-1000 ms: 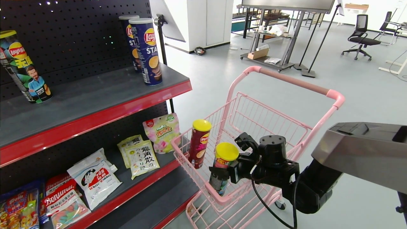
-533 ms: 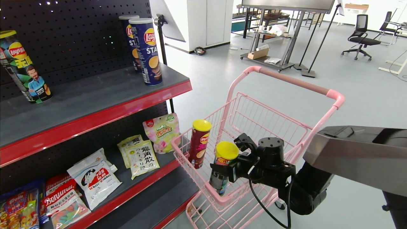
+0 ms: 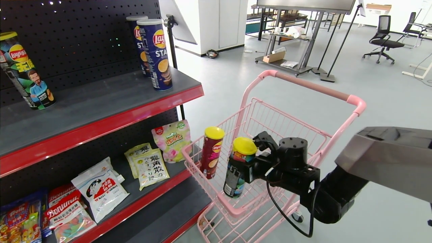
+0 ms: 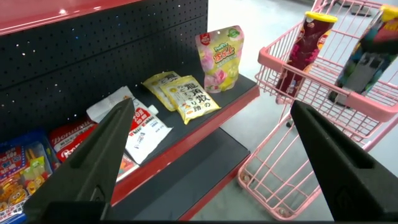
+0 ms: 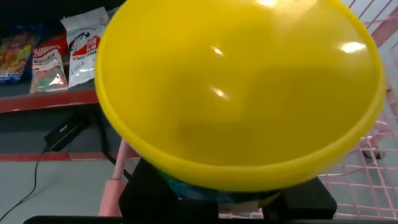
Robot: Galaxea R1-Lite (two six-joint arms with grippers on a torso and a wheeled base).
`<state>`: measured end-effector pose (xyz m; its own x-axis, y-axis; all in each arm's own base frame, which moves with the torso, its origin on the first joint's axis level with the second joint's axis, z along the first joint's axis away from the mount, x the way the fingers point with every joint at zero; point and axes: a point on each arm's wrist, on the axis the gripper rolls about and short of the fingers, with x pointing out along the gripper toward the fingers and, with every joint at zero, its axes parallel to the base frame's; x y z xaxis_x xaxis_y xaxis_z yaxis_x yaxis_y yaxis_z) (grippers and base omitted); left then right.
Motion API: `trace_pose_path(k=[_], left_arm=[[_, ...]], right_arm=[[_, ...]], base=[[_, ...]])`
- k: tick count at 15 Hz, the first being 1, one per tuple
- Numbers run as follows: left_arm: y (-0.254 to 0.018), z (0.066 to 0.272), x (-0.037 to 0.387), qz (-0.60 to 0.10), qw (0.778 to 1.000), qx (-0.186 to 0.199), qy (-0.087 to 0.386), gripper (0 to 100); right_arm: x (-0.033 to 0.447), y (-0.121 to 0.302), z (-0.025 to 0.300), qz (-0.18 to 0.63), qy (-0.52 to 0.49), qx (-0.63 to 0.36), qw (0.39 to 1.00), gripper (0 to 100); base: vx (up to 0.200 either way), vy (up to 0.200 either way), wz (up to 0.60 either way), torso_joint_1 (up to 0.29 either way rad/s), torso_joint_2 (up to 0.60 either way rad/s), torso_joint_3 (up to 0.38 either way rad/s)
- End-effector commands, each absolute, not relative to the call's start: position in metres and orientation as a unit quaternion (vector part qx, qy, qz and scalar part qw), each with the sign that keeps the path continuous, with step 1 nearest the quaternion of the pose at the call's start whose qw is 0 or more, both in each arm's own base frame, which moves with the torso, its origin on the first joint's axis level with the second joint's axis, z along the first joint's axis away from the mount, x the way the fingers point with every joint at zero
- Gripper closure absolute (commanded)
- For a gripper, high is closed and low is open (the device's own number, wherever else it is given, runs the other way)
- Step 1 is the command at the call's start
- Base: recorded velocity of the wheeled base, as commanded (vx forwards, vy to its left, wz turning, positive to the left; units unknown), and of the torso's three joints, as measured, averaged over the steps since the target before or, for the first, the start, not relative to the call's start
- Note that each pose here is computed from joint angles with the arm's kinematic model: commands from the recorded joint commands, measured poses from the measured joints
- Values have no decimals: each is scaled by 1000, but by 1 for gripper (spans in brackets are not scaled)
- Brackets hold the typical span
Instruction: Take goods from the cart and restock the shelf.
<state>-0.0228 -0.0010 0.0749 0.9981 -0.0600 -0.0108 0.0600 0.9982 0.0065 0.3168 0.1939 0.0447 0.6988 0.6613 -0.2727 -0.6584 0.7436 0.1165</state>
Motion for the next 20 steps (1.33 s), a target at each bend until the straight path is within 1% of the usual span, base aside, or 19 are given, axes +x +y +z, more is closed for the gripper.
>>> trace_pose_path(k=[1,5,6,7,8,9,10,12,14,15,18,20], left_arm=[[-1,75,-23,-30,1000,4,6,0],[-1,75,-23,-30,1000,4,6,0],[-1,75,-23,-30,1000,4,6,0],[-1,75,-23,-30,1000,4,6,0],[-1,75,-23,-30,1000,4,6,0],[-1,75,-23,-30,1000,4,6,0],[-1,75,-23,-30,1000,4,6,0],[-1,75,-23,-30,1000,4,6,0],[-1,75,-23,-30,1000,3,6,0],[-1,75,-23,-30,1000,3,6,0],[-1,75,-23,-30,1000,4,6,0],[-1,75,-23,-30,1000,3,6,0]], right_arm=[[305,182,116,337,96,10,936,100],[287,155,224,255,64,-32,964,100],[270,144,251,245,69,-41,966,100],[248,130,270,232,81,-49,968,100],[228,120,283,222,90,-56,969,100],[210,111,291,215,94,-59,970,100],[176,89,300,182,94,-62,977,100],[134,59,287,52,120,-88,988,100],[90,37,269,81,103,-66,989,100],[76,29,259,73,99,-64,990,100],[43,7,234,3,101,-77,992,100],[29,1,220,-13,106,-85,991,100]], base=[[0,0,0,0,0,0],[0,0,0,0,0,0],[0,0,0,0,0,0],[0,0,0,0,0,0],[0,0,0,0,0,0],[0,0,0,0,0,0],[0,0,0,0,0,0],[0,0,0,0,0,0],[0,0,0,0,0,0],[0,0,0,0,0,0],[0,0,0,0,0,0],[0,0,0,0,0,0]])
